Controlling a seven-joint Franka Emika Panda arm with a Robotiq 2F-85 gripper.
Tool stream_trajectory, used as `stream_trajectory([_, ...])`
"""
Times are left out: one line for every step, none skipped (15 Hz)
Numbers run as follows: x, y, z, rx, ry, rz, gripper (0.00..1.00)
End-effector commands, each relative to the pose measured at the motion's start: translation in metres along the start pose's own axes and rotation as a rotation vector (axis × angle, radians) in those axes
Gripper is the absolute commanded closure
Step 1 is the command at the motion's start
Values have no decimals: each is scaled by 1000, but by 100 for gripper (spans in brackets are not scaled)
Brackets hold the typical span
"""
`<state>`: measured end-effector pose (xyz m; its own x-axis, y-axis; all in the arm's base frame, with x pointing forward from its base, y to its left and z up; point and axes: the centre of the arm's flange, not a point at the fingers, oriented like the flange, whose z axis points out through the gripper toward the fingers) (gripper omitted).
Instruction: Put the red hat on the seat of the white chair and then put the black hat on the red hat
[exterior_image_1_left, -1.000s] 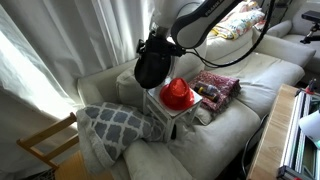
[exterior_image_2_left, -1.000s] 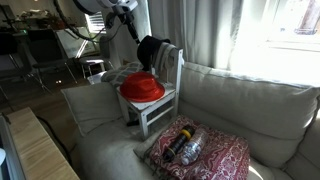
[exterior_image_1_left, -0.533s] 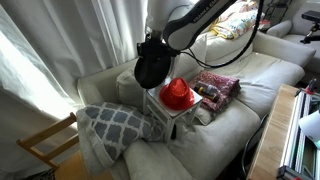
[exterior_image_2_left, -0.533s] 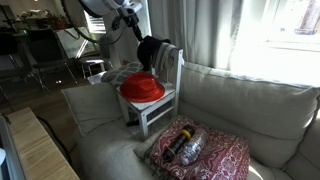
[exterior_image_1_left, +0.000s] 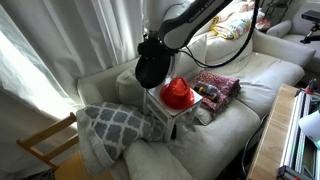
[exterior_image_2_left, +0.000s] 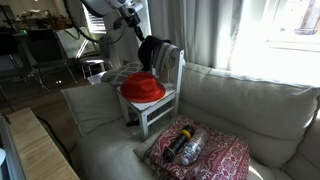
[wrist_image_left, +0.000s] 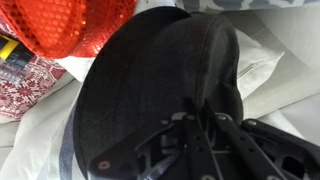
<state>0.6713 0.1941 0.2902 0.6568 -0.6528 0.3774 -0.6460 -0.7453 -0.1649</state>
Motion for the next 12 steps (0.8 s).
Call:
stream_trajectory([-3,10,-13,-48,15,14,99])
stream_trajectory([-3,14,-18,-48,5,17,98])
stream_trajectory([-2,16,-22,-46,-5,18,98])
stream_trajectory([-2,19,-28,-40,-15,18,98])
stream_trajectory([-2,22,-37,-25,-24,17,98])
stream_trajectory([-2,25,-44,-14,-36,13,98])
stream_trajectory([-2,30,-52,14,-71,0,98])
stream_trajectory([-1,36,-60,14,-68,4,98])
stream_trajectory([2,44,-69,28,-95,3,98])
stream_trajectory([5,51,-75,36,-112,8,98])
stream_trajectory([9,61,-82,56,-145,8,98])
stream_trajectory([12,71,-89,68,-179,11,98])
